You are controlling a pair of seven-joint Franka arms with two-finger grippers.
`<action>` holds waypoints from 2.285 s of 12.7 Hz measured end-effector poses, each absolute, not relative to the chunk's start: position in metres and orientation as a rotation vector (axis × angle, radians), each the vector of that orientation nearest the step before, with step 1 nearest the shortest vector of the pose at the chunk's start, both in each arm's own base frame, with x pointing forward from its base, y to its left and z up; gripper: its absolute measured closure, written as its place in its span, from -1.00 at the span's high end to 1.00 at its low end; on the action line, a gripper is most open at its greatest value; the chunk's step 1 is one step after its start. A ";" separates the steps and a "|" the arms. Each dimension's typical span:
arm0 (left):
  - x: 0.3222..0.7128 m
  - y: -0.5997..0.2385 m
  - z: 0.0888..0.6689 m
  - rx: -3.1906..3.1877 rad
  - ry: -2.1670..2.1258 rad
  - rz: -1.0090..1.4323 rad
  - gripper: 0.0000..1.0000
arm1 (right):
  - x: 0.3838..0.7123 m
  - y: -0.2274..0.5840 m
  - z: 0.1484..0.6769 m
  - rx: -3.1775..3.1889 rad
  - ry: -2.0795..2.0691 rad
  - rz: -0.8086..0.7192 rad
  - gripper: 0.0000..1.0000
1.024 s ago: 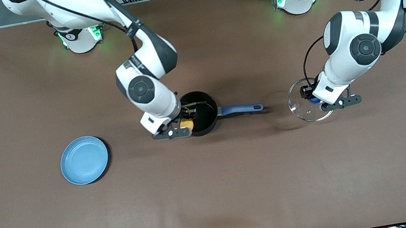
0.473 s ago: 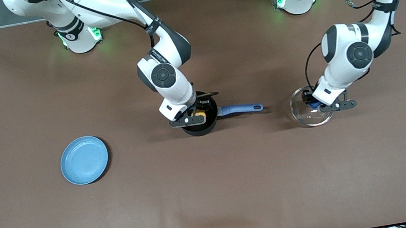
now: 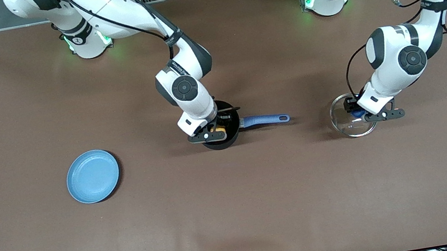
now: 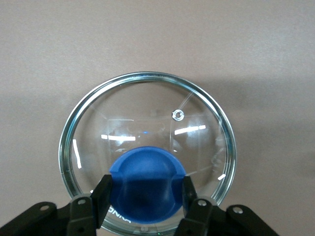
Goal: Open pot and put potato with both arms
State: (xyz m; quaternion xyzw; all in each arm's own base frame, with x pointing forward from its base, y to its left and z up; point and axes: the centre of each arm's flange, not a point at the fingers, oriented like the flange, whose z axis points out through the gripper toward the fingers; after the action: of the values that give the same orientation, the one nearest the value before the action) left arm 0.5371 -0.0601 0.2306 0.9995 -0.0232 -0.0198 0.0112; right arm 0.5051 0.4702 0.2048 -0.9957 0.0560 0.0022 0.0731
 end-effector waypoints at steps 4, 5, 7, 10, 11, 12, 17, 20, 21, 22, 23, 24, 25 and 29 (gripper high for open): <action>0.539 -0.060 0.232 3.117 -0.067 -0.049 0.77 | 0.501 0.476 0.202 -2.984 0.178 -0.006 0.23; 0.543 -0.060 0.238 3.117 -0.060 -0.030 0.98 | 0.501 0.476 0.202 -2.983 0.181 -0.008 0.23; 0.557 -0.061 0.263 3.117 -0.028 -0.018 1.00 | 0.502 0.476 0.202 -2.982 0.188 -0.010 0.23; 0.578 -0.070 0.359 3.125 0.092 -0.063 1.00 | 0.503 0.475 0.203 -2.980 0.203 -0.013 0.76; 0.580 -0.080 0.404 3.127 0.081 -0.056 1.00 | 0.503 0.475 0.203 -2.979 0.206 -0.015 0.97; 0.579 -0.090 0.448 3.130 0.063 -0.055 1.00 | 0.504 0.475 0.203 -2.979 0.208 -0.017 1.00; 0.578 -0.096 0.570 3.132 0.047 -0.067 1.00 | 0.516 0.475 0.218 -2.973 0.214 -0.039 1.00; 0.576 -0.086 0.596 3.133 0.073 -0.086 1.00 | 0.522 0.469 0.240 -3.009 0.221 0.016 1.00; 0.575 -0.085 0.603 3.133 0.076 -0.082 1.00 | 0.525 0.465 0.255 -3.025 0.223 0.039 1.00; 0.574 -0.085 0.608 3.133 0.075 -0.083 1.00 | 0.528 0.461 0.272 -3.042 0.227 0.063 1.00; 0.574 -0.085 0.612 3.133 0.074 -0.079 1.00 | 0.533 0.455 0.291 -3.057 0.234 0.087 1.00; 0.573 -0.084 0.615 3.132 0.075 -0.075 1.00 | 0.540 0.447 0.311 -3.071 0.248 0.110 1.00; 0.573 -0.084 0.619 3.132 0.077 -0.066 1.00 | 0.547 0.438 0.329 -3.081 0.266 0.123 1.00; 0.569 -0.070 0.637 3.129 0.114 -0.020 1.00 | 0.588 0.360 0.395 -3.123 0.305 0.094 1.00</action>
State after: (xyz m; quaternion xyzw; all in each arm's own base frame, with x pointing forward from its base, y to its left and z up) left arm 0.5685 -0.0698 0.6366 0.9993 0.0364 -0.0065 0.0054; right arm 0.5882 0.3599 0.3951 -0.9948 0.0972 0.0298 0.0013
